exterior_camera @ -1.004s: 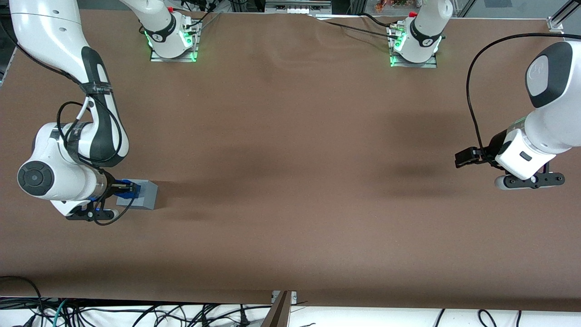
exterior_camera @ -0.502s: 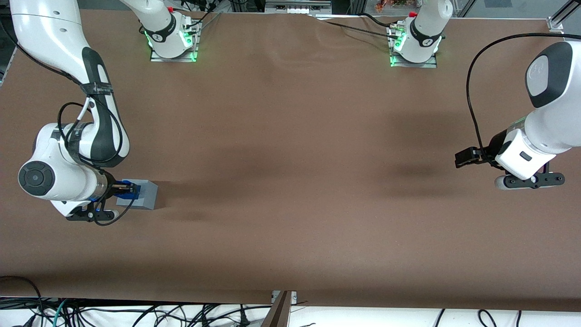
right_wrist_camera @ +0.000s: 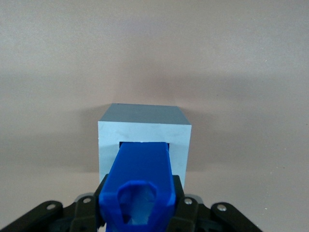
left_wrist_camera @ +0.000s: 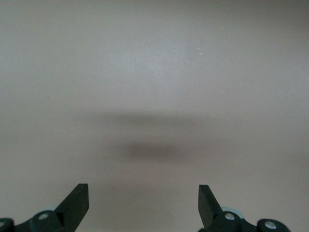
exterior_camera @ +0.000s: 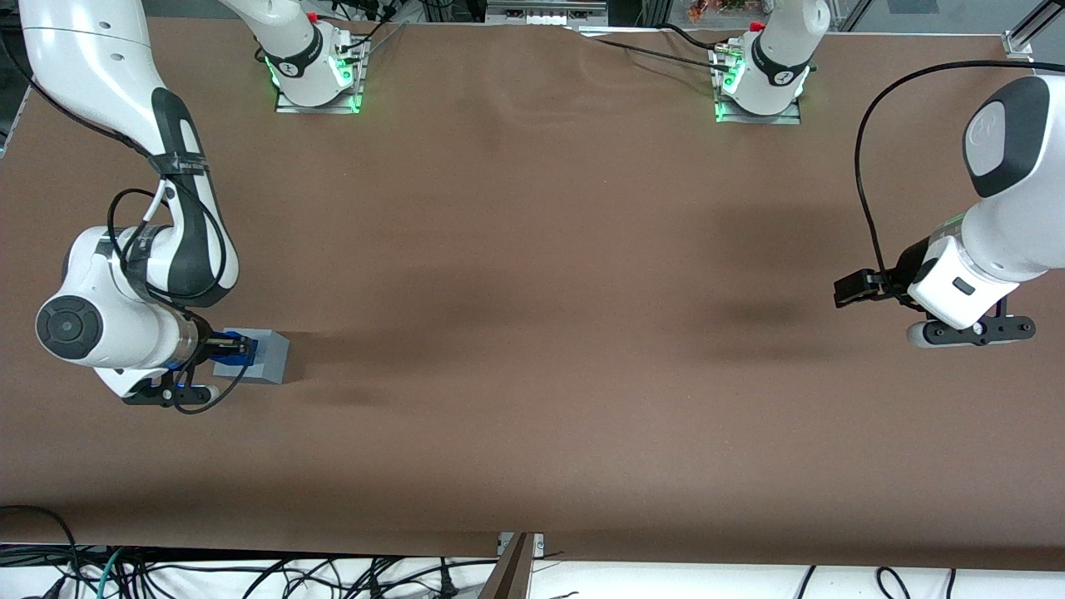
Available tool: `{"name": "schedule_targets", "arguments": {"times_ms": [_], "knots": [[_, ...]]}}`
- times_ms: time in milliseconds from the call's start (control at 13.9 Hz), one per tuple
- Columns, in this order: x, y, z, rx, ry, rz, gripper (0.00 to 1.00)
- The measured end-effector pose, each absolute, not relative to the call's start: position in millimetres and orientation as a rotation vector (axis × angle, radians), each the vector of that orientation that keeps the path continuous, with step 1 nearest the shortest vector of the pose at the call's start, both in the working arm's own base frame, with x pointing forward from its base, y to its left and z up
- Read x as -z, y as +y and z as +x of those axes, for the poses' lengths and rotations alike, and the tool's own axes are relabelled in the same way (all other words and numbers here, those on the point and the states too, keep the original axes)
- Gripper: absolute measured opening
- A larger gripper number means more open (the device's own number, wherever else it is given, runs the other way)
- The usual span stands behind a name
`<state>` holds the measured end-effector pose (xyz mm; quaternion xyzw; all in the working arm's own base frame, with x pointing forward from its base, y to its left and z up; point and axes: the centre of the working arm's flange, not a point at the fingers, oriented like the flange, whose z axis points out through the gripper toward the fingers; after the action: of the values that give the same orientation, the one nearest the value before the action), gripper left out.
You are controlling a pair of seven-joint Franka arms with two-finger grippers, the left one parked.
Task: Insert blue part into gray base with right arm
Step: 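Lower the blue part into the hole and press it down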
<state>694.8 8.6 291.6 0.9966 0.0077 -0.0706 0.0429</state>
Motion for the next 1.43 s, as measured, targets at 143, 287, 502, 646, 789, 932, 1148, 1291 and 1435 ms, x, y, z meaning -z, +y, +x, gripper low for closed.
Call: {"name": "schedule_targets", "arguments": {"times_ms": [143, 287, 502, 646, 789, 932, 1148, 1291, 1435], "knots": [[-291.6, 8.7, 694.7, 0.216, 0.021, 3.048, 0.51], [-291.6, 8.7, 694.8, 0.216, 0.018, 3.048, 0.51], [-291.6, 8.9, 694.7, 0.215, 0.005, 3.048, 0.51], [-291.6, 9.1, 694.7, 0.215, 0.001, 3.048, 0.51], [-291.6, 9.5, 694.7, 0.215, -0.002, 3.048, 0.51], [-291.6, 9.7, 694.7, 0.215, -0.004, 3.047, 0.51], [-291.6, 9.8, 694.9, 0.213, -0.005, 3.048, 0.51], [-291.9, 9.9, 695.3, 0.208, -0.005, 3.048, 0.51], [-291.9, 9.9, 695.3, 0.207, -0.006, 3.048, 0.51]]}}
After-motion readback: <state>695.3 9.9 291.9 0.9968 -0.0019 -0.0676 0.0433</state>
